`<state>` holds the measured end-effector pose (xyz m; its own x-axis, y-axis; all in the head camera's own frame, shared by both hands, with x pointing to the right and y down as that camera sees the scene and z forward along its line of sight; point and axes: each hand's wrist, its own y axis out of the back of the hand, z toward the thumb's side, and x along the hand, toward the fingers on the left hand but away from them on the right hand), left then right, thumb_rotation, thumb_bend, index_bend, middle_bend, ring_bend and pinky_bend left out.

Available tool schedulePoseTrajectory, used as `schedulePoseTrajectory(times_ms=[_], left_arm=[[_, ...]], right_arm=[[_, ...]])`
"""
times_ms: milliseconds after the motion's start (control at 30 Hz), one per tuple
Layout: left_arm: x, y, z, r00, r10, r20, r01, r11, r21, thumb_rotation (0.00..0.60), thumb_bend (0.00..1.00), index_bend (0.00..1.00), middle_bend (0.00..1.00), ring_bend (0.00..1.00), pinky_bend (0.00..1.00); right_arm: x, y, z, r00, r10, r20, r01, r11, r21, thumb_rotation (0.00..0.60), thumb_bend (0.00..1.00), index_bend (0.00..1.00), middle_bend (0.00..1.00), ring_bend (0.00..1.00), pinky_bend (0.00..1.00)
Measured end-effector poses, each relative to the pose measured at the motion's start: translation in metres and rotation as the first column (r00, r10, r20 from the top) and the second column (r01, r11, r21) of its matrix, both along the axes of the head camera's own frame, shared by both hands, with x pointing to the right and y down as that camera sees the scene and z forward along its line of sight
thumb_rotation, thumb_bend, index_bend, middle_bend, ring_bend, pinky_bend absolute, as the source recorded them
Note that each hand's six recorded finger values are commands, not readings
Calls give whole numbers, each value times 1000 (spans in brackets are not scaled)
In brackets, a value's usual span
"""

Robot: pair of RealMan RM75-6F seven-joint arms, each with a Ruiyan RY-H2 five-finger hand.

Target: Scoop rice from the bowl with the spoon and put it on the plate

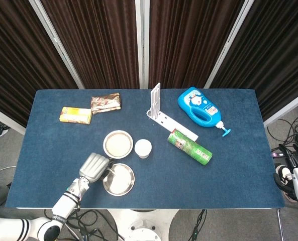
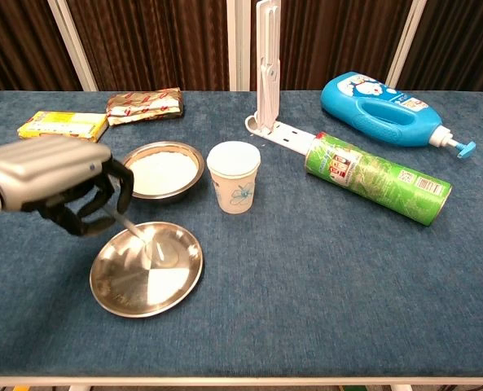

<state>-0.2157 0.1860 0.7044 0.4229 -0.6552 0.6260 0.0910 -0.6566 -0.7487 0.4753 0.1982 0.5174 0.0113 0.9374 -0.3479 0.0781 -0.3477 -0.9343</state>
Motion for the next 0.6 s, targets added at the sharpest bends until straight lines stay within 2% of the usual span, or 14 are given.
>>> schedulePoseTrajectory(times_ms=[167,267,467,600], left_arm=[[-2,10,17,999,-5,45,6,999,-44,600,458,562,867,862,1000],[-1,14,19,998,4,55,-1,999,-54,600,458,477,863,860,1000],[2,14,9,999,-4,41,7,999,-53,600,445,260,837,842,1000],[-10,5,-4,997,-74,15,75,996,-40,600,436,231,786,771,976]], right_arm=[[1,1,-1,1000,4,-2,-4,1000,2,600,273,39,182,0,0],[1,1,-1,1000,3,-2,-3,1000,1,600,273,39,183,0,0],[1,0,-2,1000,1,-3,-1,1000,4,600,273,39,183,0,0],[2,0,-3,1000,3,-7,-3,1000,5,600,274,39,184,0,0]])
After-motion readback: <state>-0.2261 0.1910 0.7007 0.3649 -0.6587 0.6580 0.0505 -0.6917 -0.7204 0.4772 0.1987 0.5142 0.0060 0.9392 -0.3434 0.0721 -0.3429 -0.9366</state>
